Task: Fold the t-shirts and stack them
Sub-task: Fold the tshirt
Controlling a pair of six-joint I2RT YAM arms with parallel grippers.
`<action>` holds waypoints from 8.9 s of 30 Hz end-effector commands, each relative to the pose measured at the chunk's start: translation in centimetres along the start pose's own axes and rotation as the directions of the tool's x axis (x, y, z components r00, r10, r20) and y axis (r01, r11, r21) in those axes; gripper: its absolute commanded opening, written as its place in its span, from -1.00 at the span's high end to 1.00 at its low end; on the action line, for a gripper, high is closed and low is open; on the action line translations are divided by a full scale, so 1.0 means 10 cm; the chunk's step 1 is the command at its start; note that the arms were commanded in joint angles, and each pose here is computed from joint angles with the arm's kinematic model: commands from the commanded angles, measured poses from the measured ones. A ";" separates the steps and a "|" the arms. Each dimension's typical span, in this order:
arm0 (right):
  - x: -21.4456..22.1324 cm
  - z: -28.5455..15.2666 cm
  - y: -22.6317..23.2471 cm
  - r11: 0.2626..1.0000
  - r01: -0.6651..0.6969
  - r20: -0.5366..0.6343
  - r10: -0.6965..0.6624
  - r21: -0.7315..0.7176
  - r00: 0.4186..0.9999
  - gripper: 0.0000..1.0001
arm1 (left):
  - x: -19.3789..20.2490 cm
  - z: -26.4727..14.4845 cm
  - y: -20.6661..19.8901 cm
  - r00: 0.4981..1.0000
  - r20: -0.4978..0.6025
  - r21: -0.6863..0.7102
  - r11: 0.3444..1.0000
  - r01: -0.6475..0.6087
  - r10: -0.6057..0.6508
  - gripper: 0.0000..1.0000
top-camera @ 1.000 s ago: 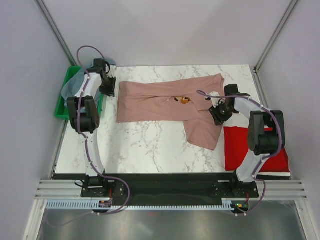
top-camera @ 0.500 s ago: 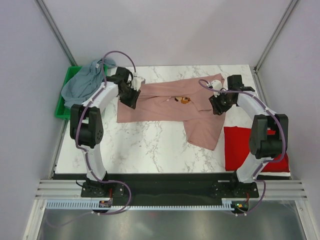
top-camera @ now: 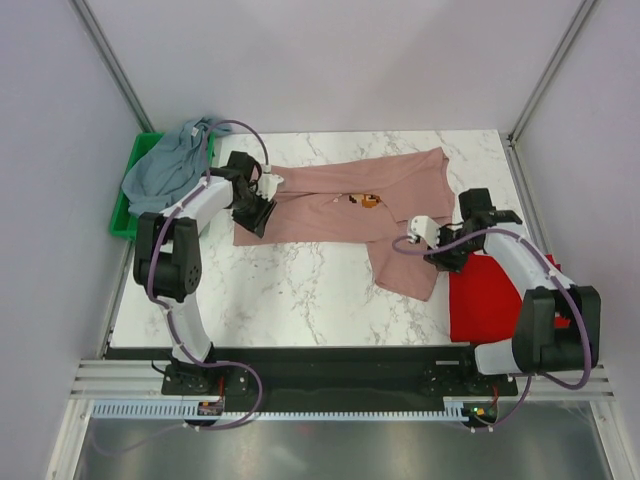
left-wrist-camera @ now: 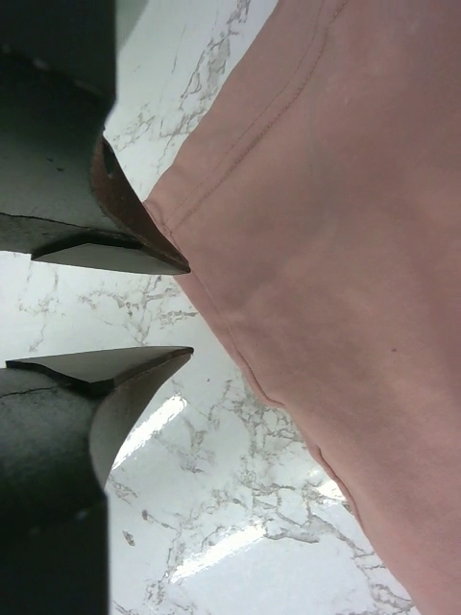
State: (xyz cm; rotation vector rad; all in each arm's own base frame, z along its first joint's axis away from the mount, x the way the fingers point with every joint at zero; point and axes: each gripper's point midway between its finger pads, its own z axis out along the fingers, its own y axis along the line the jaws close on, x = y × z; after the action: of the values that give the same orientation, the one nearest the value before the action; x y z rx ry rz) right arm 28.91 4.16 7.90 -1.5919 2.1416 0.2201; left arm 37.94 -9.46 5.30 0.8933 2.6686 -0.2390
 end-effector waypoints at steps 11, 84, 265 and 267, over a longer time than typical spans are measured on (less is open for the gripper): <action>-0.07 0.19 0.71 0.854 0.493 0.158 -0.470 -0.167 0.868 -0.04 | -0.20 -0.13 0.25 0.998 0.057 -0.118 0.993 0.025 -0.019 0.17; -0.28 0.19 0.33 0.970 0.243 0.021 -0.243 0.018 0.970 1.00 | 0.32 0.01 0.46 0.993 -0.019 -0.029 0.993 0.114 -0.114 0.95; -2.02 1.01 -3.16 0.812 -0.476 0.477 0.289 0.336 0.830 -0.02 | -0.77 0.29 1.03 0.995 0.010 -0.220 0.971 0.095 -0.095 0.46; -2.11 0.75 -3.26 0.777 -0.510 0.516 0.286 0.369 0.808 -0.06 | -0.88 0.10 1.04 0.994 0.056 -0.237 0.966 0.102 -0.091 0.46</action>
State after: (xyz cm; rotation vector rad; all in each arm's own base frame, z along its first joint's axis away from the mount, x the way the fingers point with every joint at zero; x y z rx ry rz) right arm 62.77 15.80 6.95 -0.8387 2.1213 0.2196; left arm 50.10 -6.73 2.56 0.7109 2.7194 -0.0114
